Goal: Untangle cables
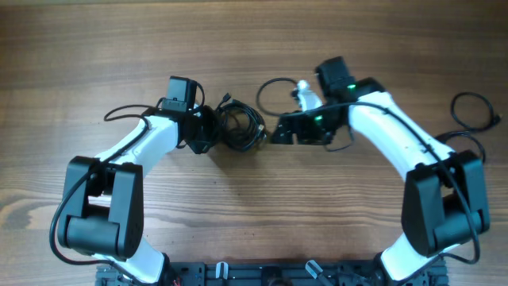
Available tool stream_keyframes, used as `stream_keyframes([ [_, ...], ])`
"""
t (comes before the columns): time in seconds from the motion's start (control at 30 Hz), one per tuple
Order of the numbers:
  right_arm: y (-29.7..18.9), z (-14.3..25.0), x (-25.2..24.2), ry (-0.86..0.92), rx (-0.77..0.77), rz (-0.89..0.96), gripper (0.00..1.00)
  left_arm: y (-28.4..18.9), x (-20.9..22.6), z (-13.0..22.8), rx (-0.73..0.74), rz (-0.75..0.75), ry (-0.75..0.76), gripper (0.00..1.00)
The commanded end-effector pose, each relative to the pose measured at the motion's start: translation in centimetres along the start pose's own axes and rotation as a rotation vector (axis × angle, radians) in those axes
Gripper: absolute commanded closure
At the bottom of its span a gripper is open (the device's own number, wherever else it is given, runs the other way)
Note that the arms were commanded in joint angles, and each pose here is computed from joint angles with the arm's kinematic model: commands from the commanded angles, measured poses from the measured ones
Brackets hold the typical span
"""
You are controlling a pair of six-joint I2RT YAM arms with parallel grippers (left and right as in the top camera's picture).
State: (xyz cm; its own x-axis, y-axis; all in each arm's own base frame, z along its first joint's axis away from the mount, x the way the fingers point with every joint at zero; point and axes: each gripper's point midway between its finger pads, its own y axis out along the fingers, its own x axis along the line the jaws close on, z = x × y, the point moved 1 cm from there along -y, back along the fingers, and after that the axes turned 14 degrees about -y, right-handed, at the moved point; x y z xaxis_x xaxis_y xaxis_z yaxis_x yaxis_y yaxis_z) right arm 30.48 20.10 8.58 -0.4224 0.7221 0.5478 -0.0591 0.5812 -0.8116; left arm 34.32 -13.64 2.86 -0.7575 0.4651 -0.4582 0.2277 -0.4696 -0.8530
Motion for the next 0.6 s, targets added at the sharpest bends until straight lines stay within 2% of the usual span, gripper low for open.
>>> stream_keyframes([
  [0.0, 1.5, -1.5, 4.4, 0.042, -0.037, -0.06, 0.21, -0.2, -0.2, 0.5, 0.101, 0.041, -0.155, 0.96],
  [0.1, 2.3, -2.6, 6.0, 0.068, -0.07, -0.077, 0.24, -0.9, -1.0, 0.7, 0.139, 0.085, -0.169, 0.96],
  [0.17, 2.6, -3.2, 6.8, 0.091, -0.091, -0.091, 0.28, -1.4, -1.4, 1.0, 0.191, 0.097, -0.314, 0.96],
  [0.23, 2.7, -3.8, 7.1, 0.166, -0.115, -0.094, 0.34, -2.2, -2.0, 2.0, 0.318, 0.11, -0.512, 0.96],
  [0.37, 2.5, -4.6, 7.3, 0.35, -0.134, -0.118, 0.42, -4.1, -3.2, 2.7, 0.498, 0.149, -0.664, 0.96],
  [0.43, 2.4, -5.1, 7.4, 0.409, -0.15, -0.132, 0.42, -4.9, -3.9, 2.4, 0.544, 0.18, -0.692, 0.96],
  [0.57, 1.8, -6.7, 9.2, 0.328, -0.196, -0.233, 0.48, -5.4, -4.9, 2.0, 0.555, 0.233, -0.661, 0.96],
])
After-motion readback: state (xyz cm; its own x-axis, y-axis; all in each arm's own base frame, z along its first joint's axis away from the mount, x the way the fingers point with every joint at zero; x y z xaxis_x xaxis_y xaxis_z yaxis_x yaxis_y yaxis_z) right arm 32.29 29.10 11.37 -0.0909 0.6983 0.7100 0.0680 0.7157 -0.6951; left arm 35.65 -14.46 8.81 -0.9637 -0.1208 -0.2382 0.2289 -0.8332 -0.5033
